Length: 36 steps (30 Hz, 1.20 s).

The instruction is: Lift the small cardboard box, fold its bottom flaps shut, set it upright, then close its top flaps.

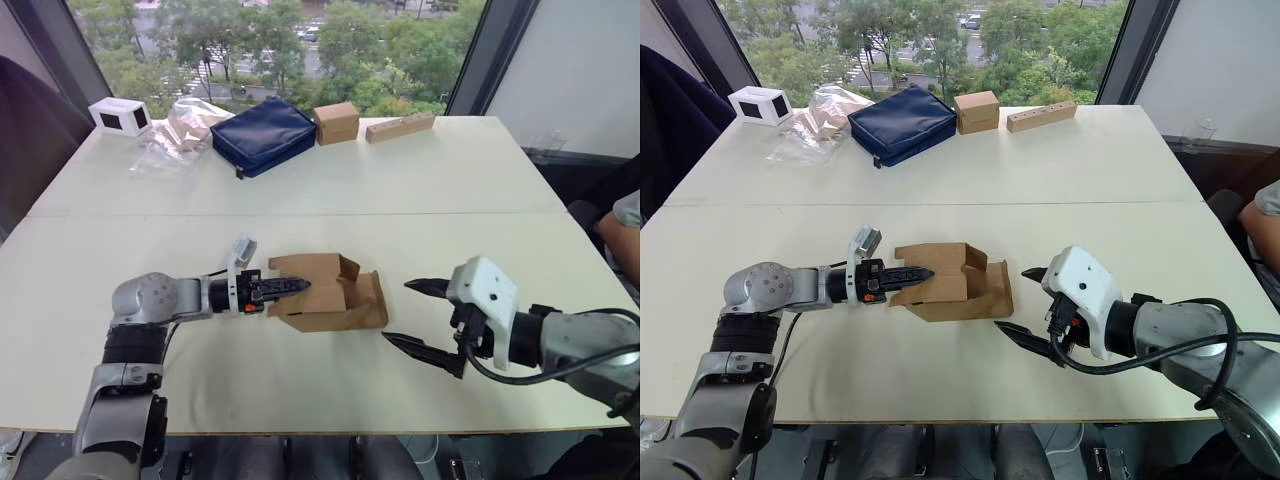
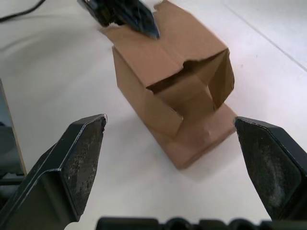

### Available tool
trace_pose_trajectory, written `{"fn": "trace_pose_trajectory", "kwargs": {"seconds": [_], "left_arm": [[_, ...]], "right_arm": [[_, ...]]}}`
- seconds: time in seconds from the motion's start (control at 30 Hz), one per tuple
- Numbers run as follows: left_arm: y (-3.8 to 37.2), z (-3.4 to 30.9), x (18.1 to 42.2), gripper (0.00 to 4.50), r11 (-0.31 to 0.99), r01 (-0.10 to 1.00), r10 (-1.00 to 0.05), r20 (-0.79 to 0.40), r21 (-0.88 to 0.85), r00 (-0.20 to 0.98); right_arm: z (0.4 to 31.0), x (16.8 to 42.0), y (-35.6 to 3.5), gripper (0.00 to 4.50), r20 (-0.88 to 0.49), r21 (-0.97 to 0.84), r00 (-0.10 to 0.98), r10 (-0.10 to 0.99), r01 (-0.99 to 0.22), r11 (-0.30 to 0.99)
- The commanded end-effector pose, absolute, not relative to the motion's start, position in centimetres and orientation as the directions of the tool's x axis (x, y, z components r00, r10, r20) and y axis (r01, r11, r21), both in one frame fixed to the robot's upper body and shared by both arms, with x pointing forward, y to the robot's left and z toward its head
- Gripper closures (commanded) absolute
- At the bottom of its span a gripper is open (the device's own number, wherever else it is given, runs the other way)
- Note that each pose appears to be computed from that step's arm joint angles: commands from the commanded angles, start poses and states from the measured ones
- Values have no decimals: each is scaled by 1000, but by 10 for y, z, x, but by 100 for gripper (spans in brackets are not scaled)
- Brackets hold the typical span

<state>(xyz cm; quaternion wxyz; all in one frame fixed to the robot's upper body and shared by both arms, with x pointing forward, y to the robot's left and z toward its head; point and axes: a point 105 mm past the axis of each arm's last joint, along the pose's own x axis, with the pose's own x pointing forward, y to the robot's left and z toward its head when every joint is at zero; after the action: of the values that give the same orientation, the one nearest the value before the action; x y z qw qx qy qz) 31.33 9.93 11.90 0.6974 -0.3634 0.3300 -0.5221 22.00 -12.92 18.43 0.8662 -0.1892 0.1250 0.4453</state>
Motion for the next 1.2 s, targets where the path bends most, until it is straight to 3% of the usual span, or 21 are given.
{"fn": "trace_pose_trajectory", "kwargs": {"seconds": [0.03, 0.53, 0.7, 0.87, 0.97, 1.1, 1.2], "left_arm": [[98, 130, 316, 444, 167, 525, -972, -50, -834, 231], [100, 133, 312, 444, 152, 596, -976, -26, -788, 215], [100, 154, 313, 450, 150, 729, -980, -5, -668, 197], [94, 235, 323, 450, 79, 917, -988, 96, -390, 125], [90, 256, 324, 450, 68, 953, -989, 104, -295, 103], [77, 284, 321, 450, 79, 994, -992, 91, -71, 85], [72, 298, 318, 450, 68, 998, -993, 98, 2, 67]], "right_arm": [[192, 217, -124, 0, -371, -239, 569, 734, -822, 517], [189, 219, -127, 0, -356, -192, 572, 739, -818, 542], [204, 227, -130, 155, -238, -184, 623, 745, -782, 595], [254, 250, -142, 346, 141, -42, 708, 692, -694, 718], [269, 256, -144, 445, 241, 15, 711, 661, -684, 730], [302, 275, -156, 445, 396, 119, 742, 541, -626, 771], [324, 281, -160, 445, 479, 172, 725, 495, -631, 756]]}}
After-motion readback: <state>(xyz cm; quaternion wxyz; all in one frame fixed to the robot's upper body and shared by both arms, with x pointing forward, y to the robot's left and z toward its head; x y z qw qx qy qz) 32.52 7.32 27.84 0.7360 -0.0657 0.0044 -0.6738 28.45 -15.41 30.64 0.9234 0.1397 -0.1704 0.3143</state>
